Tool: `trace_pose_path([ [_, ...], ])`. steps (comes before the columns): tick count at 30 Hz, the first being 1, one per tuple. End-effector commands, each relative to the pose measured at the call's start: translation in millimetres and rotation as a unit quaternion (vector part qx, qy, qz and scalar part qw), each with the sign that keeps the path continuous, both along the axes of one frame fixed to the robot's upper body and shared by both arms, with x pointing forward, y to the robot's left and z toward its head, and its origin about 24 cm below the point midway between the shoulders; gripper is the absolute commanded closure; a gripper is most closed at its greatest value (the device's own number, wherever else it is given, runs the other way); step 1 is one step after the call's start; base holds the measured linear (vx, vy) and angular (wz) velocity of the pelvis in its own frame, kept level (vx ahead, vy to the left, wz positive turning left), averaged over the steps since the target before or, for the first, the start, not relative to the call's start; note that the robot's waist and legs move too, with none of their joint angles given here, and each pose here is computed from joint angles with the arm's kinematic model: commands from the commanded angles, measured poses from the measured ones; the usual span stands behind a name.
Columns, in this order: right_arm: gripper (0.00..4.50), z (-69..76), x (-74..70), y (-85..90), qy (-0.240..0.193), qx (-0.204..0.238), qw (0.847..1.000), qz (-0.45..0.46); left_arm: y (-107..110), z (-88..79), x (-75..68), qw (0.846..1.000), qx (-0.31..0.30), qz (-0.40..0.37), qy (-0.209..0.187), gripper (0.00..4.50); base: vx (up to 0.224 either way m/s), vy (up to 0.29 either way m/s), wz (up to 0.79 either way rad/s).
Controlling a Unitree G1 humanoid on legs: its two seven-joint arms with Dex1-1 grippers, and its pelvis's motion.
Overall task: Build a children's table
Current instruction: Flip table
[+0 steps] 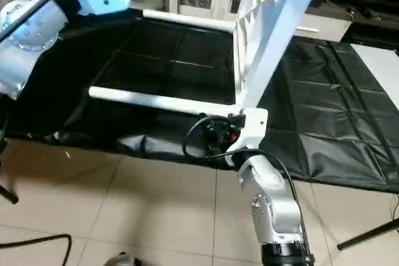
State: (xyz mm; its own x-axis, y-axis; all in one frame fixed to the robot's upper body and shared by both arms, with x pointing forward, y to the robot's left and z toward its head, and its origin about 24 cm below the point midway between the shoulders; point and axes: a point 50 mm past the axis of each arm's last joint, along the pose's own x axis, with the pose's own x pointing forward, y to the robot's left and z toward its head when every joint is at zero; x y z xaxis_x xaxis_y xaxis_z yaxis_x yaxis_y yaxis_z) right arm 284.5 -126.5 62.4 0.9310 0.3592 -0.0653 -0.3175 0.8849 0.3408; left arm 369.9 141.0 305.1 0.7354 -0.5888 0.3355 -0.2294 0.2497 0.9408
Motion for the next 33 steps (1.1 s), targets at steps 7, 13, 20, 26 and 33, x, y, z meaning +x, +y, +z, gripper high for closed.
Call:
trace_pose_path([
  [7, 0.12, 1.1, 1.1, 4.4, 0.003, -0.007, 1.000, 0.016, 11.4, 13.2, 19.6, 0.996, 0.036, 0.074, -0.031, 0.11, 0.000, 0.000, 0.00],
  [13, 0.12, 5.7, -1.9, 12.0, -0.006, 0.018, 0.998, 0.062, 23.7, 16.6, 30.0, 0.991, 0.038, 0.118, -0.039, 0.11, 0.000, 0.000, 0.00],
  [20, 0.12, 41.2, -19.1, 27.4, -0.114, 0.117, 0.971, 0.176, 26.7, 17.6, 33.9, 0.991, 0.021, 0.124, -0.035, 0.52, 0.000, 0.000, 0.00],
  [26, 0.12, 50.3, -28.0, 30.5, -0.169, 0.114, 0.956, 0.210, 27.4, 16.0, 38.0, 0.991, 0.017, 0.131, -0.028, 1.11, 0.000, 0.000, 0.00],
  [33, 0.12, 53.4, -31.4, 30.1, -0.187, 0.107, 0.952, 0.218, 27.4, 14.6, 39.3, 0.991, 0.017, 0.132, -0.024, 1.70, 0.000, 0.000, 0.00],
])
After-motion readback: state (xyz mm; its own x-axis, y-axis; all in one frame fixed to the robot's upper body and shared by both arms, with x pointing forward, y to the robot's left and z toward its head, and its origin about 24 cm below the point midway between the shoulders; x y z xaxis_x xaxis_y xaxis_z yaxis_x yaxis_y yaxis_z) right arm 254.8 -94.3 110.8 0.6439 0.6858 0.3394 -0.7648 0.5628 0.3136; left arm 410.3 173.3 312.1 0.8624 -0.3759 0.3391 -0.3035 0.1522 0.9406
